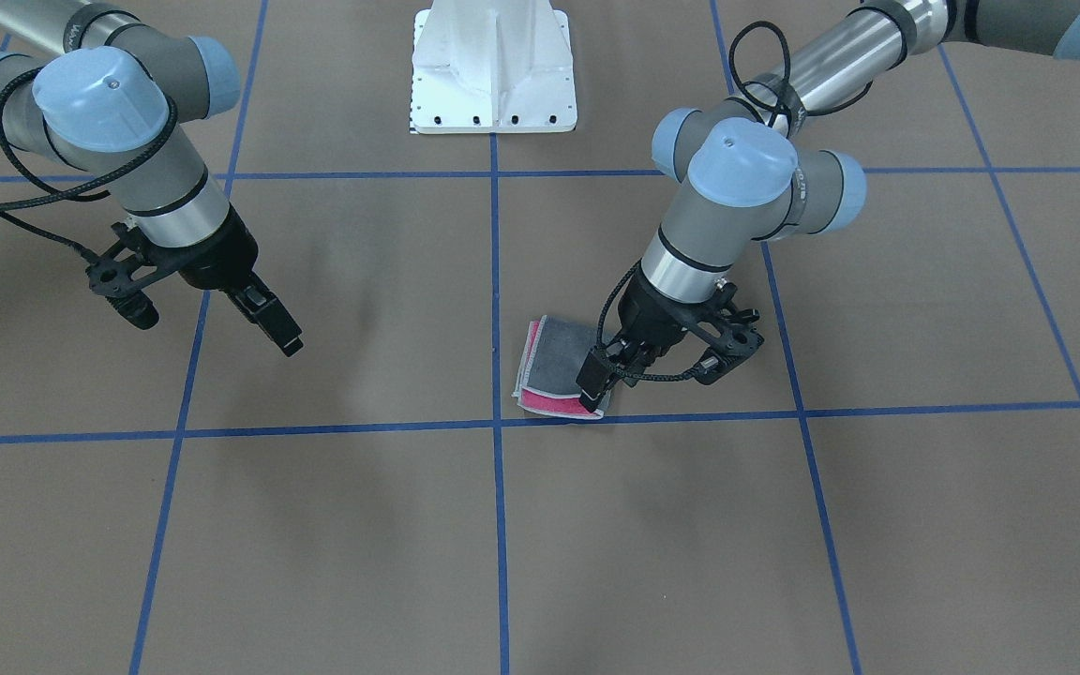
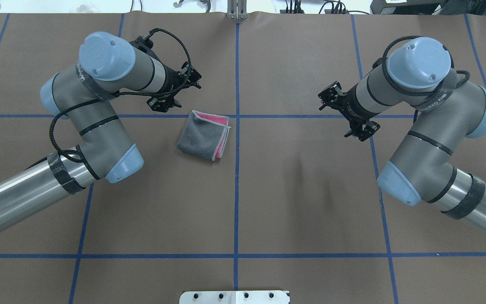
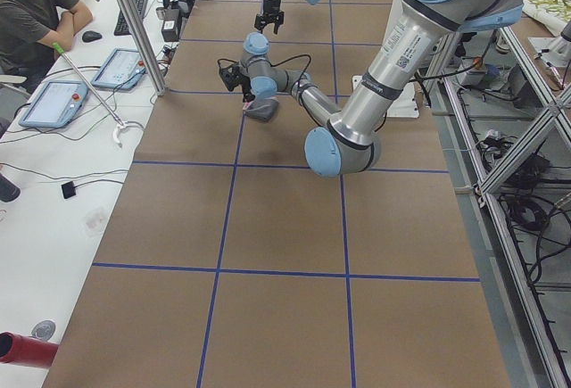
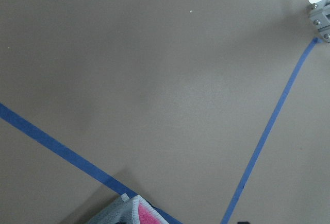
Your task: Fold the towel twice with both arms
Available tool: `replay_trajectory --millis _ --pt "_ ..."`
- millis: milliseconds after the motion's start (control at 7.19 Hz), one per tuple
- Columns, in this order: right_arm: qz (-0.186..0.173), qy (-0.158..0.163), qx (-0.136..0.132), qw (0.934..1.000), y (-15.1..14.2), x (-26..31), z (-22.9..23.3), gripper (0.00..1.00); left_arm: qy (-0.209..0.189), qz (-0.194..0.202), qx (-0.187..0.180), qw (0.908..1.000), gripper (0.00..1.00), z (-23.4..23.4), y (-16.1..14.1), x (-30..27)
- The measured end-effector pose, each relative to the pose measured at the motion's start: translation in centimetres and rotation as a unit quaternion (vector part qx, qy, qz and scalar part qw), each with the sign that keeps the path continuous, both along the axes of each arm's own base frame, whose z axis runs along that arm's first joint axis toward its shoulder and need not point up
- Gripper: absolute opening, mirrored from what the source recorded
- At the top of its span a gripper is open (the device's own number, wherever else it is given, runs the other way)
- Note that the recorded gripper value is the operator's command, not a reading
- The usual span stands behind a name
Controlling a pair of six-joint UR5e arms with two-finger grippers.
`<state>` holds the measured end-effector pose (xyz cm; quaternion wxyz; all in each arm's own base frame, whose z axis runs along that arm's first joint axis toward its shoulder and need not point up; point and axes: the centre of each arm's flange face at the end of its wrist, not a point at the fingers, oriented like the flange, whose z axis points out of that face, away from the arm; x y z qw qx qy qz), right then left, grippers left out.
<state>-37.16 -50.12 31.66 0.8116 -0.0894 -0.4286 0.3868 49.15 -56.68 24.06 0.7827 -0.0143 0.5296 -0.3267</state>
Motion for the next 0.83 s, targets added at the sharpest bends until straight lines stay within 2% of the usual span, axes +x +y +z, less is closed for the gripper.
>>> replay_trajectory --millis 278,417,835 --pt "-0.003 0.008 0.006 0.9999 -0.5 0.7 0.7 1.00 -0.016 0.009 -0.013 0.9997 0.46 -0.9 -1.5 3.9" --pt "-0.004 0.011 0.006 0.9999 -0.6 0.6 0.9 1.00 -0.025 0.012 -0.020 0.9994 0.42 -0.9 -1.8 4.7" --pt "-0.005 0.013 0.005 0.9999 -0.7 0.5 1.1 1.00 -0.073 0.027 -0.075 0.9941 0.39 -1.0 -1.6 5.8"
